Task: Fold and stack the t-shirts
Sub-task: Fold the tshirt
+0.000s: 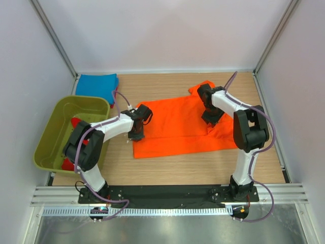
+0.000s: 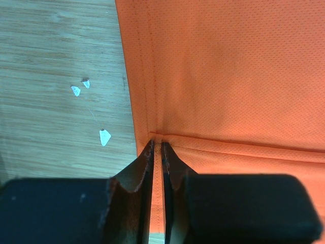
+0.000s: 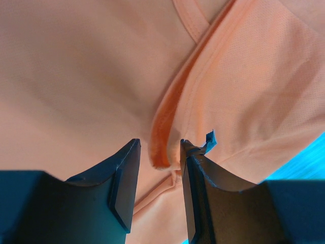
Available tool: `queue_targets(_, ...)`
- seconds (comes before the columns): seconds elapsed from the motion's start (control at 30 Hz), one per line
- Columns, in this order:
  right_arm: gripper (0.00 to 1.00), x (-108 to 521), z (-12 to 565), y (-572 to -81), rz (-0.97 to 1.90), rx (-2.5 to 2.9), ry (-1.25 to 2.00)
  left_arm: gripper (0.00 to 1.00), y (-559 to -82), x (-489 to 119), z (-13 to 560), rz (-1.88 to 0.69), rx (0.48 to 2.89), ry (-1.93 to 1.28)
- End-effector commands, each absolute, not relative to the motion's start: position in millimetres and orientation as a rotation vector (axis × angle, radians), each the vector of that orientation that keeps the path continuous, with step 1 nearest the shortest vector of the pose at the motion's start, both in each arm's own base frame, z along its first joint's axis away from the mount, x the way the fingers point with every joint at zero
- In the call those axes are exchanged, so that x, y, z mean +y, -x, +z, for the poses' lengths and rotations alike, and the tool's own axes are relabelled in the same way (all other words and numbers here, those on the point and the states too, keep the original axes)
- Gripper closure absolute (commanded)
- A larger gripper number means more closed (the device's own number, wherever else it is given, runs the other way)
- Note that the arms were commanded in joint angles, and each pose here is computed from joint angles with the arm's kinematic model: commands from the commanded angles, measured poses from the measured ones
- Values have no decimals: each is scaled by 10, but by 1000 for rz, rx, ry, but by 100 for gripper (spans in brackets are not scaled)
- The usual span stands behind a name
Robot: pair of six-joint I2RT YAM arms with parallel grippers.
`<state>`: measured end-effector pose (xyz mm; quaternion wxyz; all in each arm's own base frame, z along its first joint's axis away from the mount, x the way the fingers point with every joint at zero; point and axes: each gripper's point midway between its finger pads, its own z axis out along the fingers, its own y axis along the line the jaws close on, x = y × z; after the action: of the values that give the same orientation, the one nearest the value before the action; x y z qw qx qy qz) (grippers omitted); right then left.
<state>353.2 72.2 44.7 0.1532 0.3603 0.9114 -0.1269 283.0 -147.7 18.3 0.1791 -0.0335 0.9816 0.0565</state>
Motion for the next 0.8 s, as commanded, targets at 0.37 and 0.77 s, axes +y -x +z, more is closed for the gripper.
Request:
queue_targets(0.37, 61, 665, 481, -3571, -434, 2566, -1057, 89, -2813, -1421, 199, 188, 2754, 111)
queue_targets(0.77, 65, 756, 346, -3537, -423, 2598, -1080, 88, -2810, -1410, 181, 195, 2754, 113)
